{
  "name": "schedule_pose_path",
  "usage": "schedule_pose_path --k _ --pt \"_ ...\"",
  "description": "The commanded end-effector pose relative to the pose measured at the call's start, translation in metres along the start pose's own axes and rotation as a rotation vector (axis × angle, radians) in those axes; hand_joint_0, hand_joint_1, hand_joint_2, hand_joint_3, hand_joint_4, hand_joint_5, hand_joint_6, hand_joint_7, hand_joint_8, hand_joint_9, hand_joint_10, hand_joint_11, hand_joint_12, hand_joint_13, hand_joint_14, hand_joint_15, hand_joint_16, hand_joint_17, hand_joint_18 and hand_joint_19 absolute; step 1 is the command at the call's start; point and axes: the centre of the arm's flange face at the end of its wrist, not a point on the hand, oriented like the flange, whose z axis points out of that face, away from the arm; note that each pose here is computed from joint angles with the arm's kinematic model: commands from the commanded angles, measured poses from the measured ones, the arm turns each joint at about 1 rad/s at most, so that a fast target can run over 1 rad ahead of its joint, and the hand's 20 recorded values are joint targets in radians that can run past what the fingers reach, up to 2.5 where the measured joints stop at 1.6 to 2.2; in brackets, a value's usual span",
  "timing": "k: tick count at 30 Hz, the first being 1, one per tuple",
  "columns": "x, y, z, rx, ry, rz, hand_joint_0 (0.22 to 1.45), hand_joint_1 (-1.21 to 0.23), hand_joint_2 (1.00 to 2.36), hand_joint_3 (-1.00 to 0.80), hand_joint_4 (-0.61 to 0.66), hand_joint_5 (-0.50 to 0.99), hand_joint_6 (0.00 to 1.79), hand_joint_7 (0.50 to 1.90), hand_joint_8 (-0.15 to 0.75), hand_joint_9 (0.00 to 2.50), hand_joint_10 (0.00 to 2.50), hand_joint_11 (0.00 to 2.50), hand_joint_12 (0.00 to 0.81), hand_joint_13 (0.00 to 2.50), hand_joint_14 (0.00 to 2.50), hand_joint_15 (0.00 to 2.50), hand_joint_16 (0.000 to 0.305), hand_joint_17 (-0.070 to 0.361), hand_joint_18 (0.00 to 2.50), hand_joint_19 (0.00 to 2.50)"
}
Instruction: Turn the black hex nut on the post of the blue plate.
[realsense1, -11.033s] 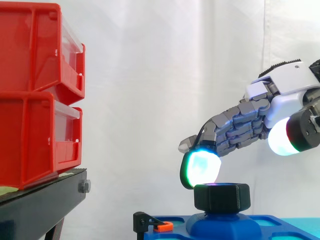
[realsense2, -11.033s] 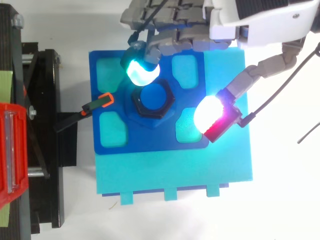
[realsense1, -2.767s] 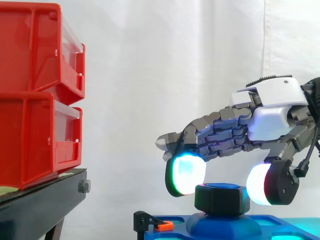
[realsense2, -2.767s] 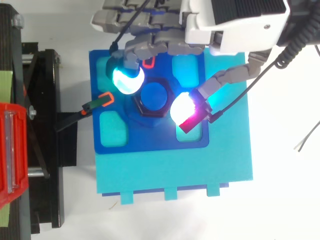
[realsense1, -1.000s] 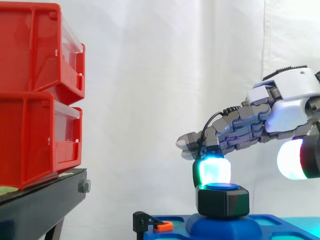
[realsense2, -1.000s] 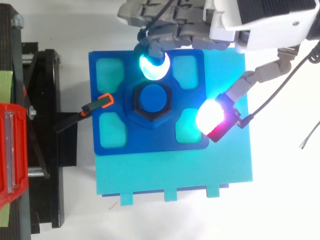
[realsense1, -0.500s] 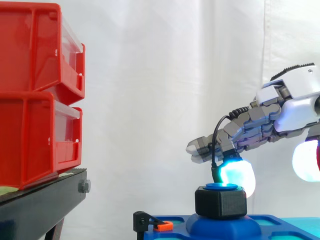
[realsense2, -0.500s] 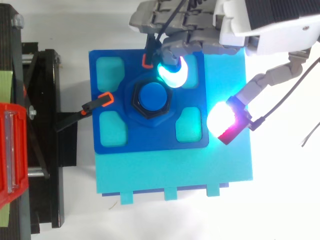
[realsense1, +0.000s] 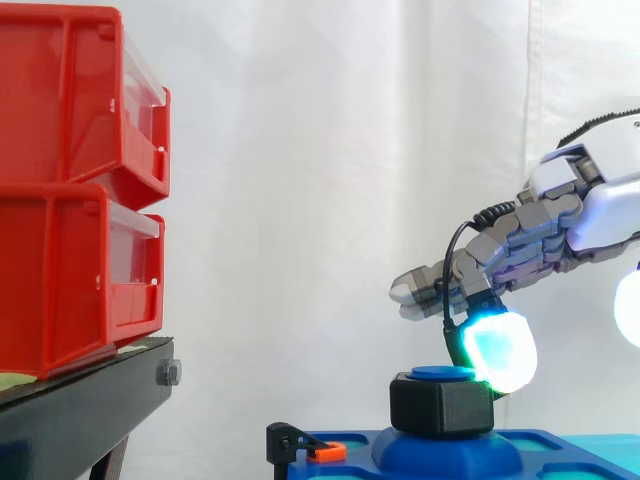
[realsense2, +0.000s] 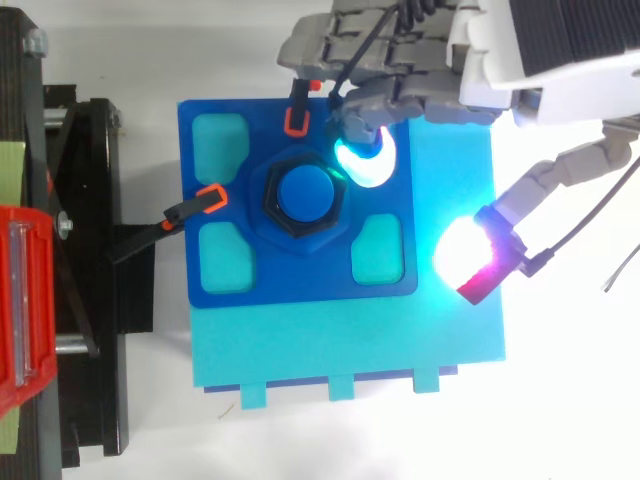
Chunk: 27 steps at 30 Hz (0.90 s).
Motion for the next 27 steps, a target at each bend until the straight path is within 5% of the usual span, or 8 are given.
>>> schedule_pose_path --k 1,8,13,23,26,27 --pt "-0.001 0.006 -0.002 0.006 0.008 0.001 0.39 -0.67 1.0 -0.5 0.33 -0.2 0.5 1.14 0.187 0.0 0.0 0.0 0.325 0.0 0.0 0.0 0.049 0.109 0.0 0.0" --pt "-0.016 0.016 -0.009 0.007 -0.028 0.021 0.39 -0.66 1.0 -0.5 0.32 -0.21 0.5 1.12 0.191 0.0 0.0 0.0 0.328 0.0 0.0 0.0 0.049 0.11 0.0 0.0" --pt "-0.045 0.022 -0.006 0.023 -0.1 0.046 0.38 -0.65 1.0 -0.5 0.32 -0.21 0.5 1.09 0.192 0.0 0.0 0.0 0.329 0.0 0.0 0.0 0.049 0.111 0.0 0.0" --pt "-0.048 0.025 0.005 -0.008 -0.166 0.049 0.39 -0.64 1.0 -0.5 0.31 -0.22 0.5 1.05 0.191 0.0 0.0 0.0 0.33 0.0 0.0 0.0 0.049 0.111 0.0 0.0" --pt "-0.042 0.027 0.015 -0.022 -0.176 0.053 0.39 -0.65 1.0 -0.5 0.29 -0.22 0.5 1.02 0.191 0.0 0.0 0.0 0.329 0.0 0.0 0.0 0.049 0.111 0.0 0.0" --pt "-0.025 0.021 0.029 -0.022 -0.163 0.062 0.39 -0.67 1.0 -0.5 0.29 -0.22 0.5 1.01 0.189 0.0 0.0 0.0 0.326 0.0 0.0 0.0 0.049 0.11 0.0 0.0"
